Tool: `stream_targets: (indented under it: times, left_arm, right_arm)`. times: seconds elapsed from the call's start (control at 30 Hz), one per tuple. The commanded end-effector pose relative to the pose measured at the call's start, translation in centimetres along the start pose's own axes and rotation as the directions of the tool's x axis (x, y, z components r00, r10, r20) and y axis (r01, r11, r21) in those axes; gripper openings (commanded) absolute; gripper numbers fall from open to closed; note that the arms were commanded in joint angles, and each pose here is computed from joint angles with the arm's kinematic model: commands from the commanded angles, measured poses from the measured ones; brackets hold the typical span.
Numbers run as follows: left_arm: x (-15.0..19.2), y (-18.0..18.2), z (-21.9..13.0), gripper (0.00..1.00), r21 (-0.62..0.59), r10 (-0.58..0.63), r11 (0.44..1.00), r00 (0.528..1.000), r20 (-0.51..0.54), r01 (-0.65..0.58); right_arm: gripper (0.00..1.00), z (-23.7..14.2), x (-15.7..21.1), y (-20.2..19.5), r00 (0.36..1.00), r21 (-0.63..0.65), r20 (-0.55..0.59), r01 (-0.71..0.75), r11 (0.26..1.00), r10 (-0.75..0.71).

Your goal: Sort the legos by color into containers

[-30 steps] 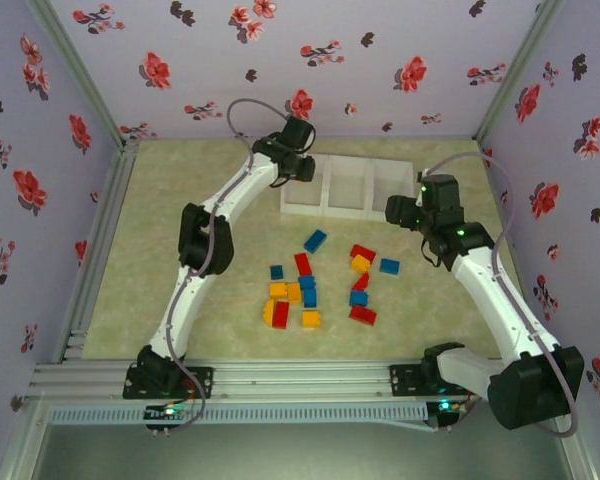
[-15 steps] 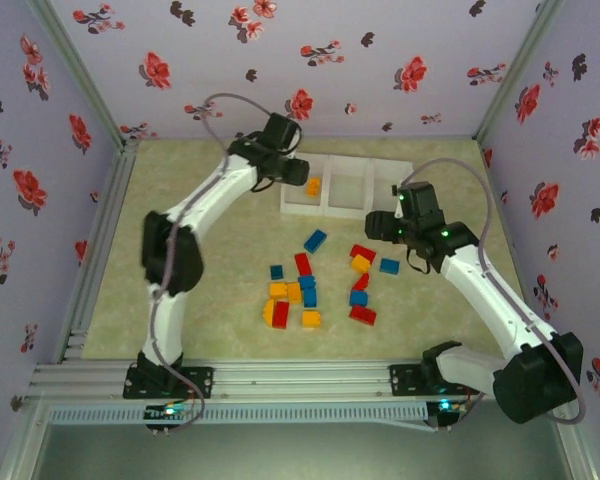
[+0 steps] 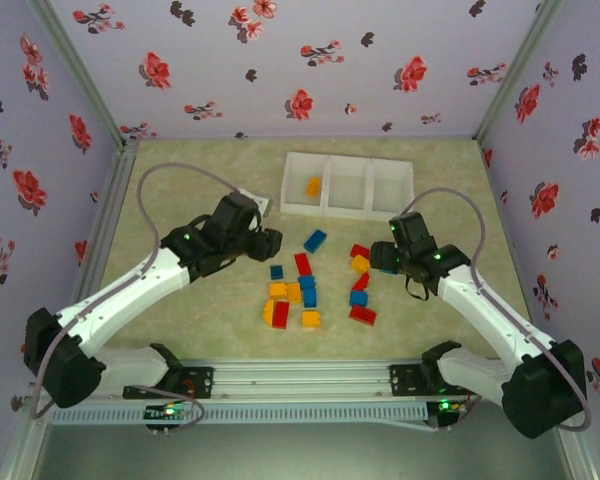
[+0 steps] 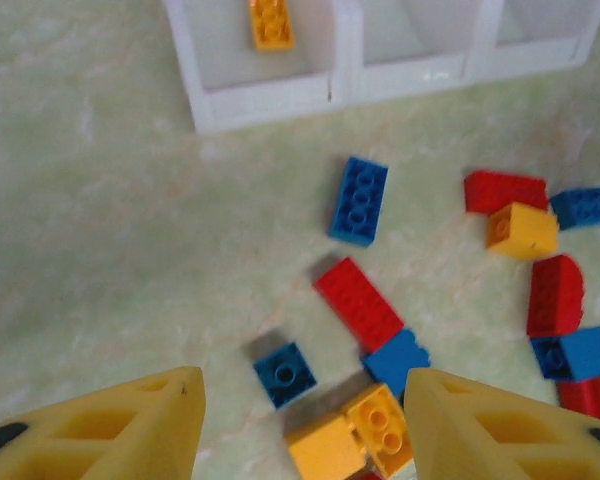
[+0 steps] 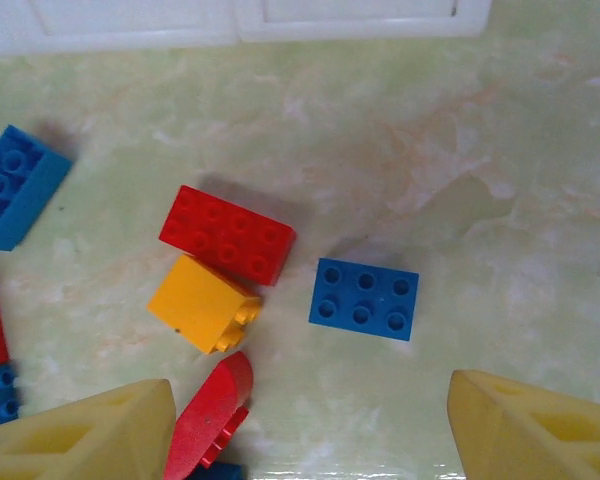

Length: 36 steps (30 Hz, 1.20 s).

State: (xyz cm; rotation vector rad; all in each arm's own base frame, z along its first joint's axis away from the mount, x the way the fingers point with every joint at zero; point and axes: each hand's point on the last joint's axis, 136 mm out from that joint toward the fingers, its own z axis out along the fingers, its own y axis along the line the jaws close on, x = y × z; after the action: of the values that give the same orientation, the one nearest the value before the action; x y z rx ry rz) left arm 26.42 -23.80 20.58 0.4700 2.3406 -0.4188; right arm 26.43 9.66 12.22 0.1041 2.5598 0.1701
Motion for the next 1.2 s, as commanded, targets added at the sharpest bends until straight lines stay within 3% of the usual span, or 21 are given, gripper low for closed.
stream_targets:
  times: [0.0,0.37,1.17]
  left_arm:
    - [-1.6,-1.2,-1.8,0.56,0.051,-0.002,0.999,0.992,0.128,-0.004]
    - [0.4,-2.0,-0.5,0.55,0.063,0.066,0.995,0.994,0.092,-0.072]
    - [1.1,-3.2,2.5,0.55,0.04,0.149,0.988,0.989,-0.023,-0.148]
  right_arm:
    - [0.73,1.3,0.6,-1.8,0.998,0.106,-0.021,-0.055,0.993,0.058]
    - [0.76,5.8,0.7,-3.0,0.985,0.17,-0.088,-0.135,0.976,0.151]
    - [0.62,9.5,1.6,-2.4,0.975,0.17,-0.144,-0.144,0.975,0.169]
